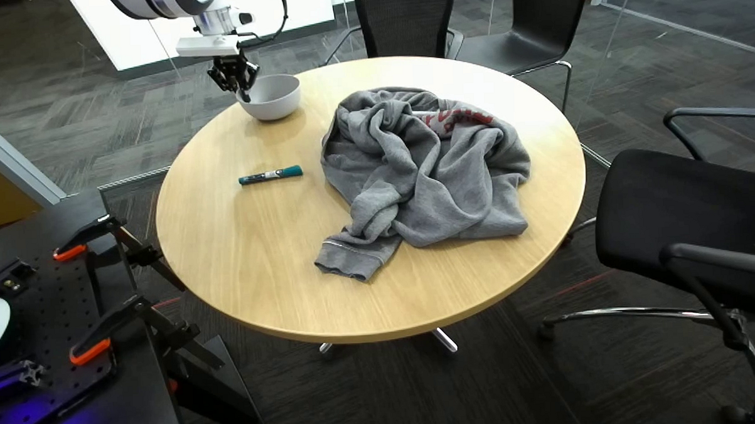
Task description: Slide the bowl to the left then put the pen inside the bowl
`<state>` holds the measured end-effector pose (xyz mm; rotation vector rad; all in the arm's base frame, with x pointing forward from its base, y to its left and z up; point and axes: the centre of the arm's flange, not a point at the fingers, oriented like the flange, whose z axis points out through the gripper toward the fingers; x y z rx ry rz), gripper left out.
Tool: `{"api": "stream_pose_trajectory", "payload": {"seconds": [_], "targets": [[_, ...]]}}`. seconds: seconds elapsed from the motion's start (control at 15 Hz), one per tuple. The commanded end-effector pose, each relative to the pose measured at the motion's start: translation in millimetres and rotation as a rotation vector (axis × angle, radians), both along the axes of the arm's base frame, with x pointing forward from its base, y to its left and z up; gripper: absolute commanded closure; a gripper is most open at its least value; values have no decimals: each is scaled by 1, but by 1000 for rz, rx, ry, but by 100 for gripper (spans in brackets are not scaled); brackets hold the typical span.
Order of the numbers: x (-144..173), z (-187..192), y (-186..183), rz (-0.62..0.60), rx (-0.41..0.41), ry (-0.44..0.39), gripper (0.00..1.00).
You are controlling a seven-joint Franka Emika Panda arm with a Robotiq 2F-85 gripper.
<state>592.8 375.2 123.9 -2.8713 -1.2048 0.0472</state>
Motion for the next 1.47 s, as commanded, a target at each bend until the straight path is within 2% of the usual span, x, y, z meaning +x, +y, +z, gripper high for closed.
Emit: {"api": "stream_pose_trajectory", "payload": {"seconds": [0.0,0.07,0.2,0.6,0.87,1.2,1.4], "targets": [[3,-13,16,61,-24,20,97],[3,-13,18,64,-26,17,68],[1,-16,18,60,-29,20,56],[-6,-16,5,33,-32,-3,12],[-7,4,-3,23,-23,-60,1],[-11,47,-13,15,1,-157,0],[-16,75,-31,-80,16,-197,0]]}}
